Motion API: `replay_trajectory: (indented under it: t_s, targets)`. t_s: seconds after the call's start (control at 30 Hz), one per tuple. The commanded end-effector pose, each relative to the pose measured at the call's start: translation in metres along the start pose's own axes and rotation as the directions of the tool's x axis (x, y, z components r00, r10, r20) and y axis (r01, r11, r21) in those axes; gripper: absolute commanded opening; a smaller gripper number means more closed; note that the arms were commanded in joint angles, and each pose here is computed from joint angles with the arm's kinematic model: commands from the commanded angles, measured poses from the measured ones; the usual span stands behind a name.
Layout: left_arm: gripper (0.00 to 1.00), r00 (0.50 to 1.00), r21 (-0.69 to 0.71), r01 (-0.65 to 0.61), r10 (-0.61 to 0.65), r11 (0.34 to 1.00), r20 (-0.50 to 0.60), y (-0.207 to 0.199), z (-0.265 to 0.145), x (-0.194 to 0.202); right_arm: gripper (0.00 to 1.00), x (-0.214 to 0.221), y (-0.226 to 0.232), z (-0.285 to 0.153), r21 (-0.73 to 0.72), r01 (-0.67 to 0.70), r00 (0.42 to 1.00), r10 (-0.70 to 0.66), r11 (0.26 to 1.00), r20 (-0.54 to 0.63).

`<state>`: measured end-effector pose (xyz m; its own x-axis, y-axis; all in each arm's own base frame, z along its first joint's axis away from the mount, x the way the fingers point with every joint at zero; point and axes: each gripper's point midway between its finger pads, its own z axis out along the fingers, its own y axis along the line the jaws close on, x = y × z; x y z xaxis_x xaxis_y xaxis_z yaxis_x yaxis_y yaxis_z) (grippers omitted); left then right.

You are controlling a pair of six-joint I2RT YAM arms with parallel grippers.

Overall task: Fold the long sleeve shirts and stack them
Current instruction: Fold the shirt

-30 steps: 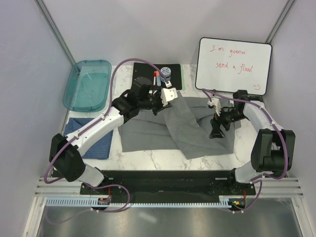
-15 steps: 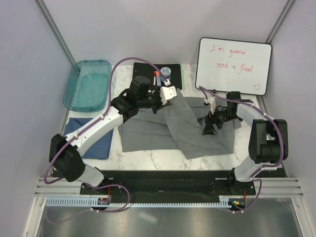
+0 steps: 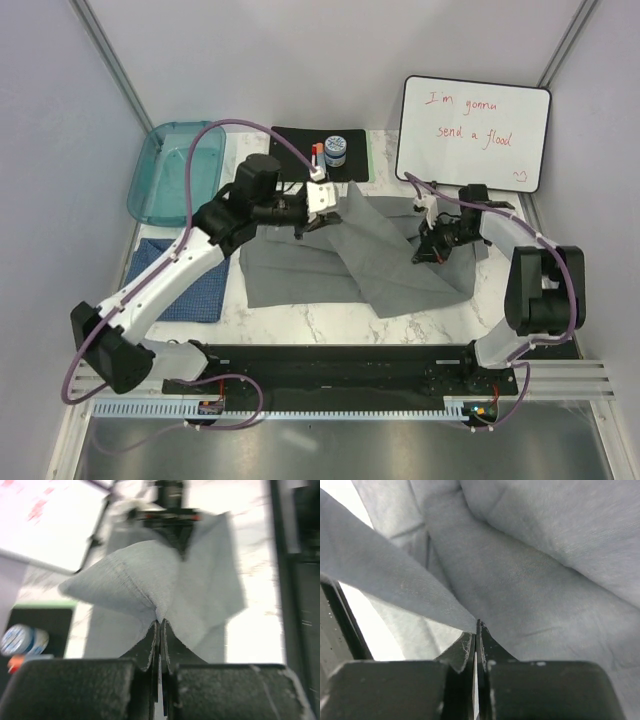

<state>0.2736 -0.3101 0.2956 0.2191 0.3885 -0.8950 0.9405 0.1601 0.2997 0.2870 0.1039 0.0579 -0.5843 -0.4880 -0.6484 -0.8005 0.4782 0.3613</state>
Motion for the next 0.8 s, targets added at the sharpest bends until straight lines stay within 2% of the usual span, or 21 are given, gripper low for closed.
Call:
replay_trajectory:
  t_s: [0.0, 0.03, 0.07, 0.13, 0.17, 0.2, 0.23, 0.33, 0.37, 0.47, 0.53, 0.57, 0.63, 0.77]
  targets:
    - [0.02, 0.992, 0.433, -0.035, -0.022, 0.901, 0.126, -0.118, -0.034, -0.028, 0.0, -0.025, 0.025, -0.034, 0.04, 0.095, 0.993, -0.097, 0.995, 0.067]
    - [0.02, 0.993, 0.519, -0.01, -0.05, 0.855, 0.102, -0.152, -0.032, -0.013, 0.0, -0.024, 0.03, -0.038, 0.044, 0.109, 0.992, -0.111, 0.993, 0.065]
    - [0.02, 0.994, 0.635, -0.046, -0.026, 0.771, 0.104, -0.204, -0.029, -0.014, 0.0, -0.026, 0.036, -0.045, 0.061, 0.159, 0.984, -0.163, 0.985, 0.066]
    - [0.2, 0.999, 0.729, -0.034, 0.037, 0.684, 0.012, -0.26, -0.02, 0.023, 0.0, -0.013, 0.052, -0.05, 0.035, 0.168, 0.985, -0.169, 0.985, 0.03]
    - [0.28, 0.997, 0.787, -0.034, 0.072, 0.616, -0.013, -0.293, -0.021, 0.031, 0.0, -0.01, 0.058, -0.055, 0.041, 0.2, 0.98, -0.201, 0.979, 0.017]
    - [0.4, 0.996, 0.795, -0.01, 0.073, 0.606, -0.044, -0.299, -0.019, 0.036, 0.0, 0.005, 0.063, -0.056, 0.03, 0.22, 0.975, -0.219, 0.975, -0.033]
    - [0.45, 0.994, 0.785, 0.031, 0.06, 0.619, -0.087, -0.299, -0.016, 0.04, 0.0, 0.012, 0.066, -0.058, 0.031, 0.244, 0.969, -0.242, 0.969, -0.057]
    - [0.5, 0.989, 0.674, 0.06, 0.05, 0.736, -0.143, -0.26, -0.009, 0.057, 0.0, 0.043, 0.077, -0.064, 0.033, 0.332, 0.934, -0.324, 0.943, -0.152]
    - [0.51, 0.988, 0.578, 0.082, 0.008, 0.812, -0.151, -0.223, -0.012, 0.062, 0.0, 0.046, 0.081, -0.068, 0.051, 0.372, 0.919, -0.36, 0.927, -0.158]
    - [0.48, 0.963, 0.359, 0.095, 0.006, 0.929, -0.27, -0.158, -0.031, 0.118, 0.0, 0.068, 0.091, -0.069, 0.041, 0.444, 0.882, -0.428, 0.895, -0.199]
    - [0.43, 0.933, 0.299, 0.01, 0.099, 0.954, -0.346, -0.137, -0.052, 0.156, 0.0, 0.079, 0.093, -0.069, 0.037, 0.461, 0.867, -0.442, 0.886, -0.229]
    - [0.41, 0.914, 0.256, 0.012, 0.093, 0.967, -0.394, -0.127, -0.063, 0.173, 0.0, 0.082, 0.095, -0.07, 0.037, 0.469, 0.862, -0.448, 0.883, -0.238]
    - [0.4, 0.856, 0.253, -0.016, 0.144, 0.967, -0.497, -0.125, -0.08, 0.215, 0.0, 0.086, 0.097, -0.072, 0.043, 0.483, 0.854, -0.459, 0.875, -0.247]
    - [0.41, 0.765, 0.225, 0.026, 0.125, 0.974, -0.631, -0.122, -0.096, 0.267, 0.0, 0.087, 0.105, -0.078, 0.055, 0.495, 0.847, -0.468, 0.867, -0.254]
